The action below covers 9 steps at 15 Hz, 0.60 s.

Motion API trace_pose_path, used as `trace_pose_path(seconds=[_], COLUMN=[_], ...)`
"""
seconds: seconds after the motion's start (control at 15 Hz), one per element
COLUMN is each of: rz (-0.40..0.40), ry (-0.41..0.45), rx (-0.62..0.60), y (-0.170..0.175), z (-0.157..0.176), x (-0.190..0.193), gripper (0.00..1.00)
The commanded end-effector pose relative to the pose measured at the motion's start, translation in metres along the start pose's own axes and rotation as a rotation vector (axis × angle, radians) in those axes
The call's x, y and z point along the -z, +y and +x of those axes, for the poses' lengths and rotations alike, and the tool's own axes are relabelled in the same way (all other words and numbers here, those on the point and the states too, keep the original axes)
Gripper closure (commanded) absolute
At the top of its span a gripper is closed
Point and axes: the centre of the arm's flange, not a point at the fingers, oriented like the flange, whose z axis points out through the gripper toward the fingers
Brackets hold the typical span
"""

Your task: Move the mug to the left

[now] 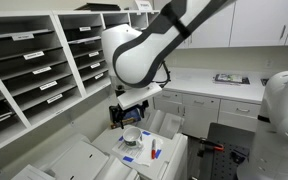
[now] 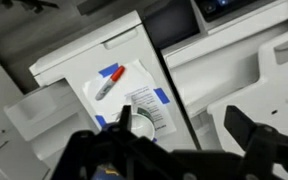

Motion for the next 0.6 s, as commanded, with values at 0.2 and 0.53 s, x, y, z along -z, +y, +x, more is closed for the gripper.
trace_pose_path(seconds=[0.2, 0.53], rz=[-0.02, -0.057], ry=[0.012, -0.013], rx=[-0.134, -0.214], y=[-0.007, 0.013], z=[0.106, 0.146], x=[-0.081, -0.141], gripper=[0.0, 0.0])
